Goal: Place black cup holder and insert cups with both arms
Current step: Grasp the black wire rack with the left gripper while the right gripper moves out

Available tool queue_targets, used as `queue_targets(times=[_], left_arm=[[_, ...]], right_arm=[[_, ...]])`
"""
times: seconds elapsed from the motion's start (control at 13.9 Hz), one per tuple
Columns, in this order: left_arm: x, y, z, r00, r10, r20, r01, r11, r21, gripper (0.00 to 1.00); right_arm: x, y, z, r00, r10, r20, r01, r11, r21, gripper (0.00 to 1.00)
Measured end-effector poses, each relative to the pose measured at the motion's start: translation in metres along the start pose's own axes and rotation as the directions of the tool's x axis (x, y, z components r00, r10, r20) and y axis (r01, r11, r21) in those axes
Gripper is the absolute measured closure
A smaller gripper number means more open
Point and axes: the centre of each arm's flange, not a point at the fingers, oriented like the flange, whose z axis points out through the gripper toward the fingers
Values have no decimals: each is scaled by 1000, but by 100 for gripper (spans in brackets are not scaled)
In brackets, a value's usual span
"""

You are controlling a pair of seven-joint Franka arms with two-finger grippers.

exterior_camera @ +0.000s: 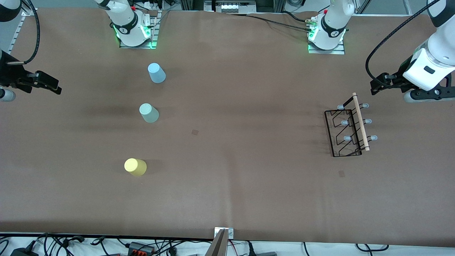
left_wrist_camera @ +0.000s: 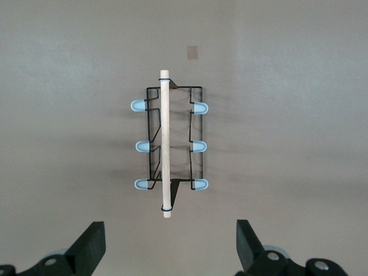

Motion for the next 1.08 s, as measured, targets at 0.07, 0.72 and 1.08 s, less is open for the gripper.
queue_targets(times=[0.07,0.72,1.08], left_arm=[[0,0,0,1000,0,0,0,1000,0,0],[1,0,9,1000,0,19,0,1000,2,0],[32,0,70,1000,-3,22,3,1000,-10,0]], right_arm=[[0,0,0,1000,0,0,0,1000,0,0],[-3,0,-6,1000,0,-10,0,1000,0,0],[-3,0,-6,1000,0,-10,0,1000,0,0]])
